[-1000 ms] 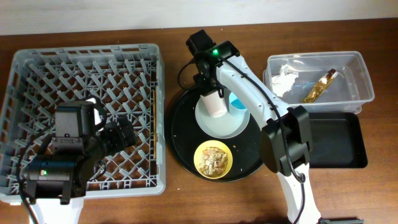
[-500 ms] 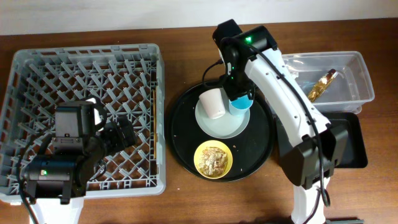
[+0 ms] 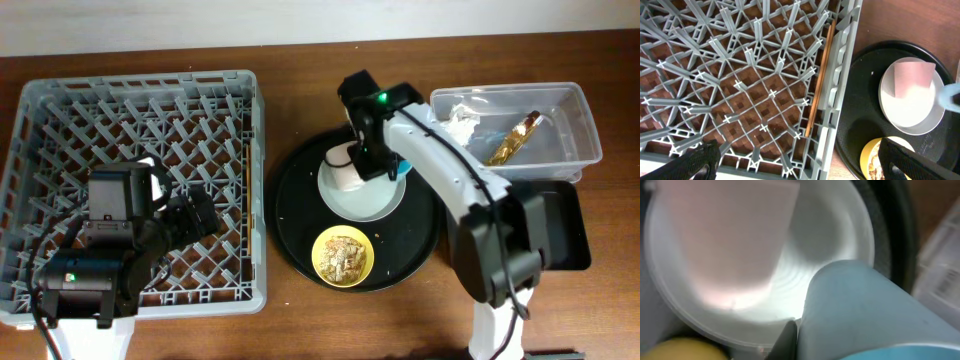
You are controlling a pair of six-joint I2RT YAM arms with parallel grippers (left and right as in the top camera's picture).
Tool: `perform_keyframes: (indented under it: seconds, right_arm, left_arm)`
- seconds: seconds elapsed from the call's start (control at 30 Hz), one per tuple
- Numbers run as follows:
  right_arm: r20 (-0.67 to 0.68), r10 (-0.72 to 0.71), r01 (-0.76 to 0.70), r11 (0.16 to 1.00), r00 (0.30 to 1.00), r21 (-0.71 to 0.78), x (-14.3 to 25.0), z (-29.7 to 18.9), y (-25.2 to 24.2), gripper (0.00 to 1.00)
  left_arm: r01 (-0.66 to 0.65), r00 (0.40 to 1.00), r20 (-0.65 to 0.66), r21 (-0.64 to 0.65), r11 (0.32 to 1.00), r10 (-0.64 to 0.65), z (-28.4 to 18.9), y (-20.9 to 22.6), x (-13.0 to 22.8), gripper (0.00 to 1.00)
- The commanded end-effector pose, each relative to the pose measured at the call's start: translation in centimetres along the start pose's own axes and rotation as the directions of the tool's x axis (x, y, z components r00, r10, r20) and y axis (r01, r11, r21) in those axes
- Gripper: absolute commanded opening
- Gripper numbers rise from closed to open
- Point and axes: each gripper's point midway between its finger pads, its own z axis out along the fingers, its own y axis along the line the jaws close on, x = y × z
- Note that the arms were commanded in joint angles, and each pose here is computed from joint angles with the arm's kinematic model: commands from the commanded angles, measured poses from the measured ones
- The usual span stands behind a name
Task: Sort waste into correct bins and load items into the dishwasher rack
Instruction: 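Grasp the blue cup with the right gripper and lift, then hand the blue cup from the right gripper to the left gripper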
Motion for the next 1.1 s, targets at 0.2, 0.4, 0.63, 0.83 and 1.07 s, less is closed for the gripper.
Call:
perform_keyframes:
  seconds: [0.2,0.4,0.63,0.83,1.07]
  right_arm:
    - [0.615,0.049,0.405,0.710,0.787,-0.575,8.9,-30.3,5.1,0.04]
    - [0.646,-0.029,0.539,0.581,0.763,-0.610,11.3,-31.0,6.9,0.04]
    - [0.772,0.021,0.722,0.337,0.635,-0.604,12.1,-35.6,9.0,0.04]
    - [0.799,0.097,0.795,0.080,0.594,-0.601,13.1,-39.1,10.4,0.04]
    - [0.811,0.018,0.810,0.046,0.585,-0.585,14.1,-38.5,13.0,0.05]
  left_arm:
    - [0.007,1.000,0.009,0.007,1.000,-0.007,-0.2,-0.1,-0.2,0.99]
    - [-0.106,0.994,0.035,0.494,0.863,0.102,-2.7,-9.0,-0.9,0.99]
    - [-0.440,0.827,0.458,0.888,-0.131,0.326,-18.3,-17.7,2.0,0.99]
    - [-0.451,0.824,0.465,0.884,-0.121,0.323,-18.1,-17.8,1.8,0.99]
    - [-0.466,0.823,0.470,0.880,-0.096,0.318,-17.8,-17.9,1.5,0.99]
